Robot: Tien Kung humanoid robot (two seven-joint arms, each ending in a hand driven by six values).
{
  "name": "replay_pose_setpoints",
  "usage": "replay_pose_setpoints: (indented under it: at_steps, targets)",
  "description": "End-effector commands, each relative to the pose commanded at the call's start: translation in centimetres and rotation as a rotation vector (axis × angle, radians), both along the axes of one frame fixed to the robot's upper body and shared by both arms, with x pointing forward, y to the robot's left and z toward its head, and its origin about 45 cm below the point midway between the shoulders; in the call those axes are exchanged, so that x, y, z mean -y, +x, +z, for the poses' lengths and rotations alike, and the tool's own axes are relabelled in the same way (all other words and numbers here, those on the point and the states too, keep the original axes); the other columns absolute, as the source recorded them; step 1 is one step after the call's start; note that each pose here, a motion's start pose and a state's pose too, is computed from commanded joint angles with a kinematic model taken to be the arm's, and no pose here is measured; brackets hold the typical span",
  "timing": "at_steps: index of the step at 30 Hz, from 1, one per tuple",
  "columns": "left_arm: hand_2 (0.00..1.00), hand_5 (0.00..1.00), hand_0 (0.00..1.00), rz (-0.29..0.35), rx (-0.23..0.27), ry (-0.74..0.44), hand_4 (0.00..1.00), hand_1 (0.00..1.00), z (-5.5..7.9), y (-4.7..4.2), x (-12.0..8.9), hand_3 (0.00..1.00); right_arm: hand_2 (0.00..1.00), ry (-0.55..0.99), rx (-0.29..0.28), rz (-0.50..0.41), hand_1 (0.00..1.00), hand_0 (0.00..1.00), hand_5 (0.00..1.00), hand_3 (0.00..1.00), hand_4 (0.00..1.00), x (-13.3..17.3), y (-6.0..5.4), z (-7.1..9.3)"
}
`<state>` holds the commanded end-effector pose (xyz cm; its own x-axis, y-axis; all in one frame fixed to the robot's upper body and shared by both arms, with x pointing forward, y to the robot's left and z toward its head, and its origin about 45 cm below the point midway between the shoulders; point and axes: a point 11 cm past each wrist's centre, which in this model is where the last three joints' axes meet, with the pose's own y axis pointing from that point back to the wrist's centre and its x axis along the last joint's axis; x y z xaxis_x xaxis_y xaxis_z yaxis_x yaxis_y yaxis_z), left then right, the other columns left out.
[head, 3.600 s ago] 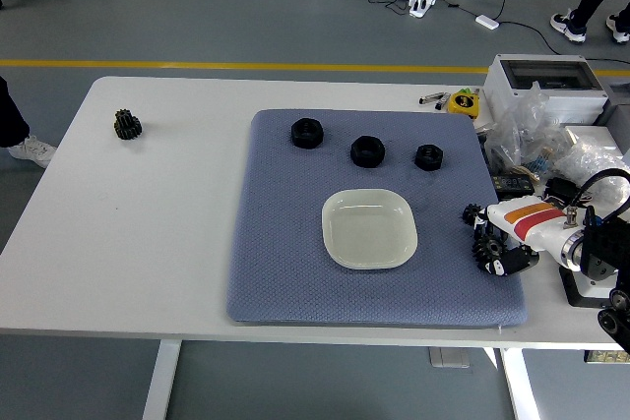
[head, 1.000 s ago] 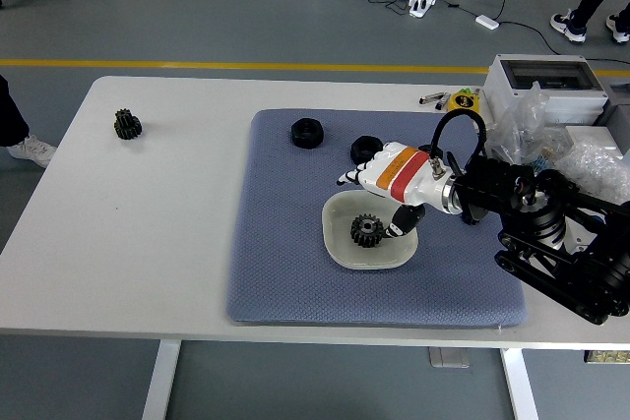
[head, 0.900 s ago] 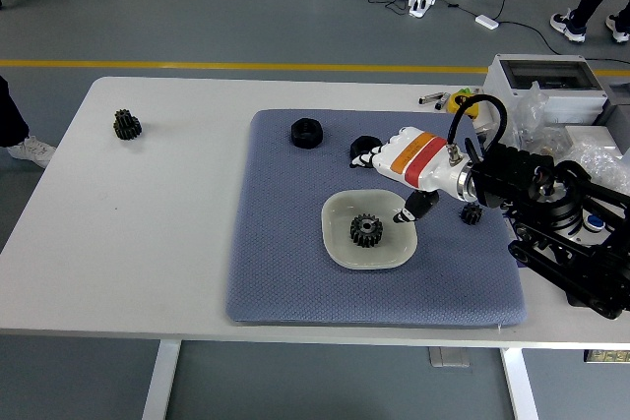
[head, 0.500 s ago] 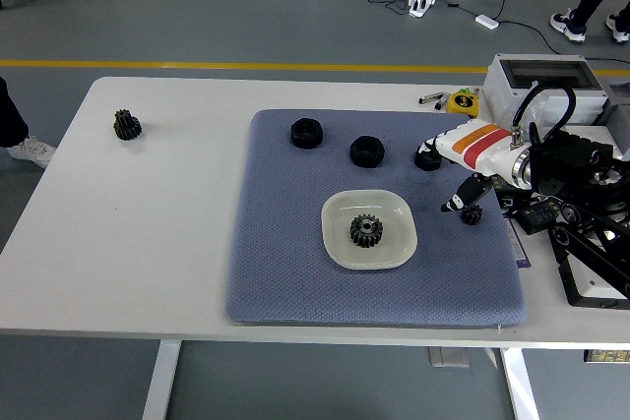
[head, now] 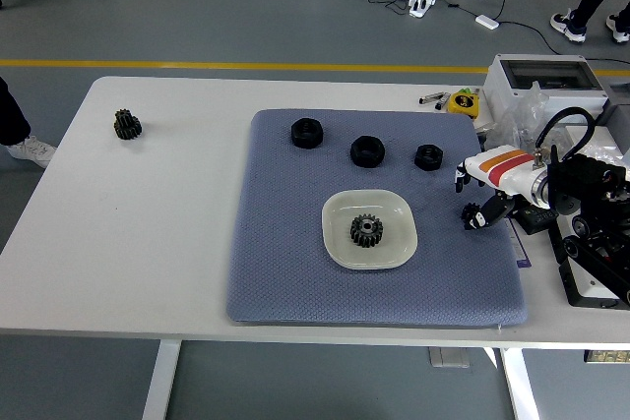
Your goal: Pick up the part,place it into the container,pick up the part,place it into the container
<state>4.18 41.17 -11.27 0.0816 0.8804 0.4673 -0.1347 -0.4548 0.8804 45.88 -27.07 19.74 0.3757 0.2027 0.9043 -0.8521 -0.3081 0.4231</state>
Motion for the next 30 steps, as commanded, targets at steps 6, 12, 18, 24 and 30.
replay_pose_setpoints:
  at_steps: [6,12,18,24,30]
  targets:
    - [0.632,0.490,0.662,-0.010,-0.004,-0.002,0.596,0.694,0.0,0.10,0.0,0.558,0.553,0.034,-0.001,-0.050,0.495,0.320,0.271,0.525,0.880,0.8,0.0,-0.8]
    - [0.632,0.491,0.662,-0.018,-0.008,-0.002,0.596,0.693,0.0,0.18,0.0,0.557,0.520,0.056,0.012,-0.068,0.465,0.295,0.253,0.512,0.794,1.2,0.0,-1.0]
    - [0.632,0.492,0.661,-0.015,-0.011,-0.003,0.595,0.692,0.0,0.03,0.0,0.557,0.508,0.059,-0.001,-0.077,0.452,0.291,0.246,0.507,0.771,1.5,-0.3,-1.6]
    - [0.633,0.493,0.661,-0.015,-0.016,-0.003,0.596,0.693,0.0,-0.14,0.1,0.557,0.501,0.059,-0.017,-0.081,0.447,0.279,0.245,0.503,0.767,1.5,-0.4,-1.9]
    - [0.633,0.494,0.660,-0.018,-0.020,-0.003,0.596,0.692,-0.1,-0.24,0.1,0.557,0.498,0.062,-0.017,-0.078,0.442,0.263,0.244,0.501,0.765,1.4,-0.6,-1.9]
